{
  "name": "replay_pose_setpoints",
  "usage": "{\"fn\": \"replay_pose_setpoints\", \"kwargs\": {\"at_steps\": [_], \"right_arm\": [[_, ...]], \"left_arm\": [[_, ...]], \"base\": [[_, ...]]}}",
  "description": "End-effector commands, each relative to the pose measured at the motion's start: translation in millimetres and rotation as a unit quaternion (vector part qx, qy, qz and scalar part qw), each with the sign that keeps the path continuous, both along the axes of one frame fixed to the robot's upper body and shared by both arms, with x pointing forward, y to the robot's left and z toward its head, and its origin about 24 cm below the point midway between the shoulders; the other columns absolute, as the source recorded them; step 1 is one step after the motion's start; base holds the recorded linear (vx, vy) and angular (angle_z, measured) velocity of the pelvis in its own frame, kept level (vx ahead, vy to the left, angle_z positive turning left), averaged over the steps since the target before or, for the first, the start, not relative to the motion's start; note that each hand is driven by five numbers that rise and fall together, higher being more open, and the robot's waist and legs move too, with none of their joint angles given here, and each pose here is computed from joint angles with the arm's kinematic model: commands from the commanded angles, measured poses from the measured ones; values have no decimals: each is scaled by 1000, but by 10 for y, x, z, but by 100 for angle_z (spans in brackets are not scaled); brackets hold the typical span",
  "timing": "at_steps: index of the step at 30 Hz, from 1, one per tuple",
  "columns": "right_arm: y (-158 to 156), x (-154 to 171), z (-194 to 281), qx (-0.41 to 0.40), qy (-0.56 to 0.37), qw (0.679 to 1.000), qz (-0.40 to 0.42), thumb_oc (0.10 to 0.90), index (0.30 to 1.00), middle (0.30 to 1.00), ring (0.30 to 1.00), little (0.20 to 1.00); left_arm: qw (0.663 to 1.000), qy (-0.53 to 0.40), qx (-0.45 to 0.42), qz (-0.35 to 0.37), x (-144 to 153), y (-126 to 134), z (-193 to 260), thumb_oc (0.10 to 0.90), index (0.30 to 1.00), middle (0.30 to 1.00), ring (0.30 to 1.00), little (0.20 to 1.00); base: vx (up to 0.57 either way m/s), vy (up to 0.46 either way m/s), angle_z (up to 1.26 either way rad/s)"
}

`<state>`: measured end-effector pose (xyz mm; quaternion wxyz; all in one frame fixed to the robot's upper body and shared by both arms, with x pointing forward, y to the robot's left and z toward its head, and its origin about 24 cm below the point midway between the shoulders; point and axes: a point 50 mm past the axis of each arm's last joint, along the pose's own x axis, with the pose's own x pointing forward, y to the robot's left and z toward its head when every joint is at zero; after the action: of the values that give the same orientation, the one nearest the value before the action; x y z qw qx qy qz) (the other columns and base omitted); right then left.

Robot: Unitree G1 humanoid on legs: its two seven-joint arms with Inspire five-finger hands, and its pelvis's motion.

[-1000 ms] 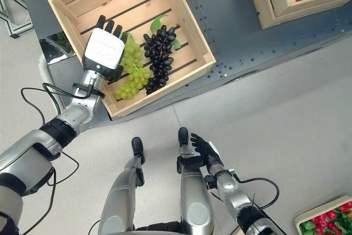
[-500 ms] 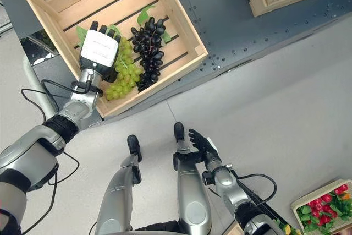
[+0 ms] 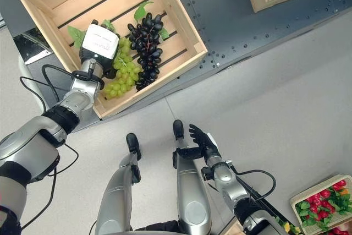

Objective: Pick up the fruits from the basket on one side to the basket on the other side

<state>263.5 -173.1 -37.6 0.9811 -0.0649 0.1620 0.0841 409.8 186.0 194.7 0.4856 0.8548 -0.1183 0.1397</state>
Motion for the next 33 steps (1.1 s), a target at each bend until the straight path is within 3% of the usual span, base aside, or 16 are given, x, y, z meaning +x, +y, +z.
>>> {"fn": "replay_pose_setpoints", "kwargs": {"at_steps": [1,6,16,21,29,33], "right_arm": [[7,-36,82,17,-38,999,-7,800,900,900,900,900],[18,-27,83,20,-42,999,-16,800,900,900,900,900],[-64,-72,72,29,-54,997,-51,800,900,900,900,900],[-161,-141,74,38,-61,993,-91,800,900,900,900,900],[-394,-244,239,56,-106,978,-170,800,900,900,900,900],[-399,-283,429,51,-153,978,-135,800,900,900,900,900]], "left_arm": [[997,-78,12,9,14,103,324,400,300,300,300,300],[993,-116,17,-16,-11,105,356,400,300,300,300,300],[956,-254,-12,-145,-171,154,574,400,300,300,300,300],[922,-328,-21,-205,-359,260,705,400,300,300,300,300],[904,-343,25,-255,-777,332,754,400,300,300,300,300],[901,-348,20,-258,-1002,399,713,400,300,300,300,300]], "base": [[0,0,0],[0,0,0],[-3,-7,0],[-18,-41,3],[34,-49,4],[76,-27,7]]}}
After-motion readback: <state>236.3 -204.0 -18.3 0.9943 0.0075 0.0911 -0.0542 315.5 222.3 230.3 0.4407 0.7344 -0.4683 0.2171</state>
